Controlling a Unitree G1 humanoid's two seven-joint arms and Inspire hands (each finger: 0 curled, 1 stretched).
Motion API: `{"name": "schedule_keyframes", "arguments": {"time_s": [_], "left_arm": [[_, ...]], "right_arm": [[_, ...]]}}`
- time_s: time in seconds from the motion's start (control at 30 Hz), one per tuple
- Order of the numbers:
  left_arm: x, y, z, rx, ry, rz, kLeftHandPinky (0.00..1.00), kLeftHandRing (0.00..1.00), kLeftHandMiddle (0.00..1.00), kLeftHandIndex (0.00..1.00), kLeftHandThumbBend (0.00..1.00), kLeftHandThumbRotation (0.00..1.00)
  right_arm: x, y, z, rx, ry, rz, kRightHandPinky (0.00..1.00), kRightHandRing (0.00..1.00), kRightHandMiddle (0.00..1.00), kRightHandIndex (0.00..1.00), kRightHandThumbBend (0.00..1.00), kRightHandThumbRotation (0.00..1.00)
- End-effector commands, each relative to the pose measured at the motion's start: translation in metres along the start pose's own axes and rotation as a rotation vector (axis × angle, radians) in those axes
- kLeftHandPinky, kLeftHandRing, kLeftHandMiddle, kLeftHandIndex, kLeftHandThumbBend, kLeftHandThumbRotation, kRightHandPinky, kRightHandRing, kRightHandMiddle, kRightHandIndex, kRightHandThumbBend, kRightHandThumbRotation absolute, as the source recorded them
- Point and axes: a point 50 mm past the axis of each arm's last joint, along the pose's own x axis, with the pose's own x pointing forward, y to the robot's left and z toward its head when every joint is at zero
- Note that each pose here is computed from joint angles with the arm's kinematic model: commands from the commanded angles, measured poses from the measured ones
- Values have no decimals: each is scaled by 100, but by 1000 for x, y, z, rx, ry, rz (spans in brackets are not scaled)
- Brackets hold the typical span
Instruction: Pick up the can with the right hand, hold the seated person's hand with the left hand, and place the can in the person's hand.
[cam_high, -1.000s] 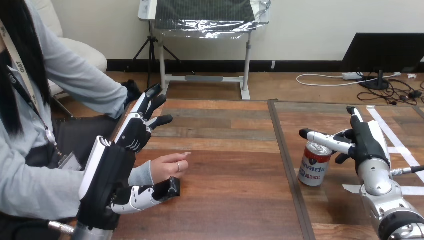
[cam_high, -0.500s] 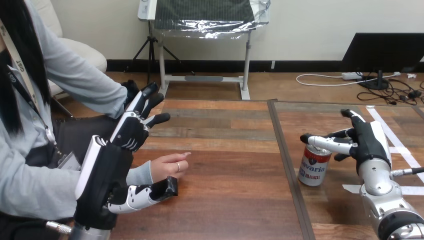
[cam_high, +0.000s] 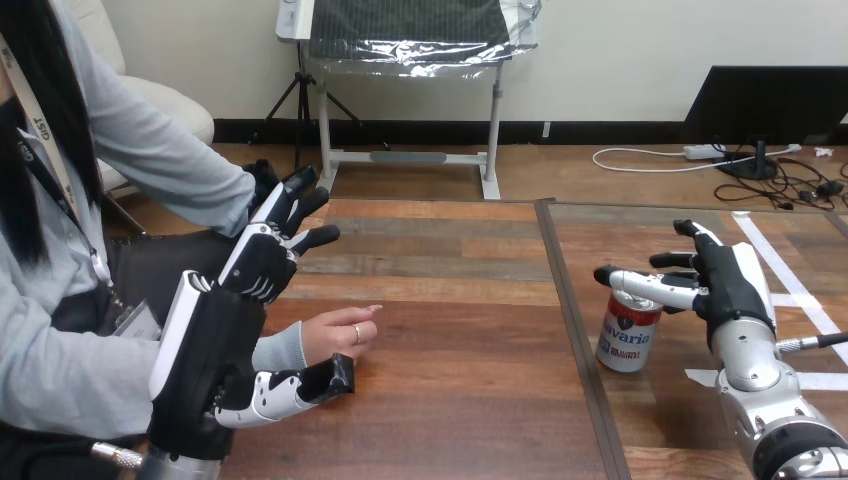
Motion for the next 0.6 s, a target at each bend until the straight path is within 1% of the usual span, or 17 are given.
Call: {"name": "schedule_keyframes", "arguments": {"time_s": [0.0, 0.13, 0.33, 0.43, 0.53, 0.57], "left_arm": [[14, 2, 7, 24, -74, -10, 83, 94, 98, 94, 100, 61], [15, 1, 7, 27, -74, -8, 82, 94, 97, 93, 100, 61], [15, 0, 6, 29, -70, -11, 81, 94, 98, 94, 100, 63], [15, 0, 6, 29, -67, -8, 81, 93, 97, 93, 100, 63], [16, 0, 5, 30, -67, -7, 80, 93, 97, 93, 100, 64], [16, 0, 5, 30, -67, -7, 80, 93, 97, 93, 100, 64]], "right_arm": [[7, 1, 32, 17, -102, -1, 58, 74, 84, 97, 100, 47], [7, 0, 32, 5, -106, -1, 56, 72, 83, 98, 100, 52], [7, 0, 32, -3, -116, -2, 61, 76, 85, 99, 100, 58], [7, 0, 32, -5, -121, 1, 55, 70, 78, 99, 100, 60], [6, 0, 32, 8, -126, 12, 57, 72, 77, 99, 100, 61], [6, 0, 33, 8, -128, 14, 58, 74, 78, 100, 100, 61]]}}
